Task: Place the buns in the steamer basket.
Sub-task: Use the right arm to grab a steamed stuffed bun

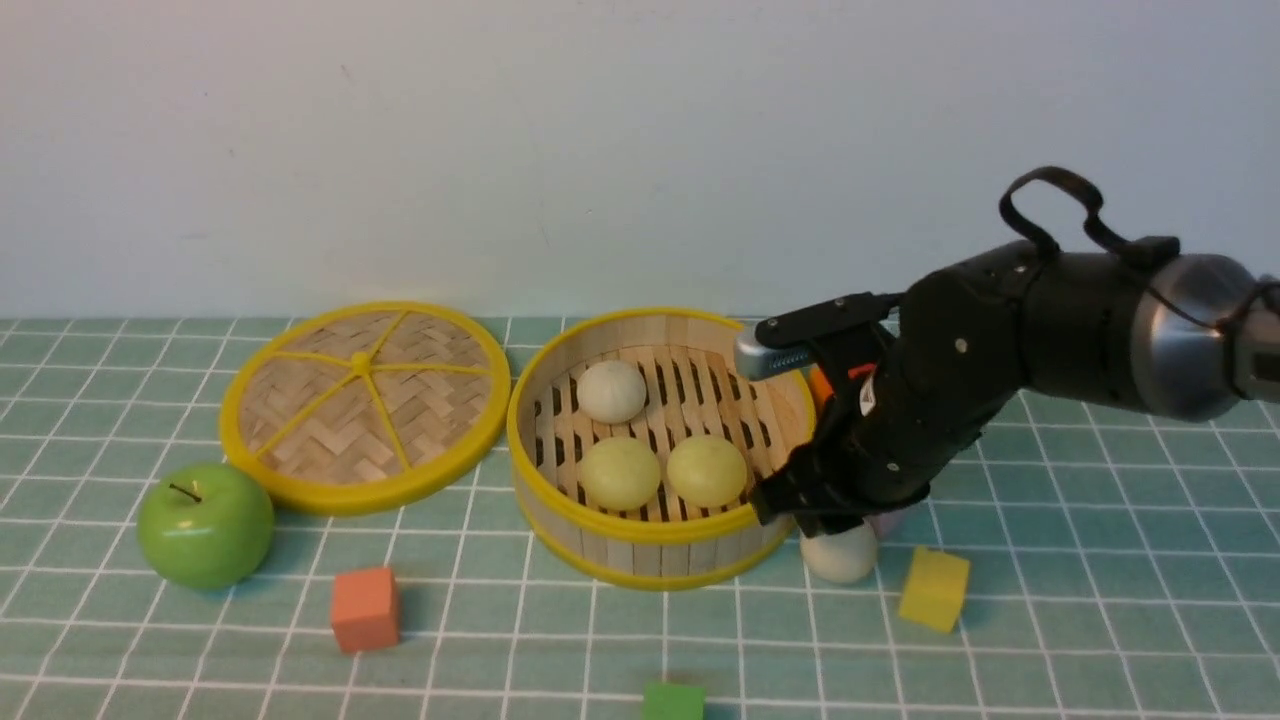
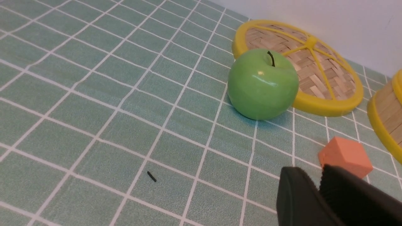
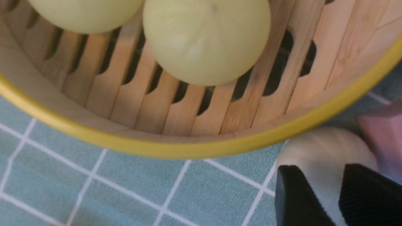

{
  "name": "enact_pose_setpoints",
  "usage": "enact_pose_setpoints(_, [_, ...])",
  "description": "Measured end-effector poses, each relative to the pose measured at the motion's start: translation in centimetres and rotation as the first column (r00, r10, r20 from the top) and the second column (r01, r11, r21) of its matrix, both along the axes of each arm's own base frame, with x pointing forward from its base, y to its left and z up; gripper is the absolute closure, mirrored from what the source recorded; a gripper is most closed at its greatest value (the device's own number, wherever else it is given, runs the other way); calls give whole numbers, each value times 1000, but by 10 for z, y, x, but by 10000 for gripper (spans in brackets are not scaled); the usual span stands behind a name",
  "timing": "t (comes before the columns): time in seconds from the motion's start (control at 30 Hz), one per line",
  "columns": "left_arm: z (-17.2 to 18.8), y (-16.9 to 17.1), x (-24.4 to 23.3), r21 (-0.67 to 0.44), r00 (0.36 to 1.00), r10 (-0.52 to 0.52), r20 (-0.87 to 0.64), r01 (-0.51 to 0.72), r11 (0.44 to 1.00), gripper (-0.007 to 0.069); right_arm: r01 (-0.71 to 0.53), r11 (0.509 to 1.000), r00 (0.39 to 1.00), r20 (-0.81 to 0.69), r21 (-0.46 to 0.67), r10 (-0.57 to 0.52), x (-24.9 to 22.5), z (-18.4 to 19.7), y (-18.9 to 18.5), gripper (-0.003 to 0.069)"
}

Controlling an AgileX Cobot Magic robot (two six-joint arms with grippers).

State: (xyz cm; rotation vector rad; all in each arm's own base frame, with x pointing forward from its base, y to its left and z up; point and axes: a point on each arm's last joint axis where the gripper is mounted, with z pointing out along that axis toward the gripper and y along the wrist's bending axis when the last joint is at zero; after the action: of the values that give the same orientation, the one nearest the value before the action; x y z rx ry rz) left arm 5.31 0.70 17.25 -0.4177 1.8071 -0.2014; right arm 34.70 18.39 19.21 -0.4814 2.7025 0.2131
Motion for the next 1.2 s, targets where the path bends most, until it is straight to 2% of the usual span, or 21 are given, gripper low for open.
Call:
enact_pose_setpoints(0.23, [0, 0, 0, 0, 1000, 0, 0, 0, 1000, 481, -21, 998, 1000, 6, -51, 21, 2, -8, -2, 414])
enact_pose_setpoints(0.93, [0, 0, 0, 0, 1000, 0, 0, 0, 1000, 465, -7, 999, 999, 43, -35, 8, 2, 5, -4, 414])
enact_pose_setpoints(1.2, [0, 0, 0, 0, 1000, 0, 0, 0, 1000, 461, -8, 999, 1000, 6, -54, 9, 4, -10, -3, 414])
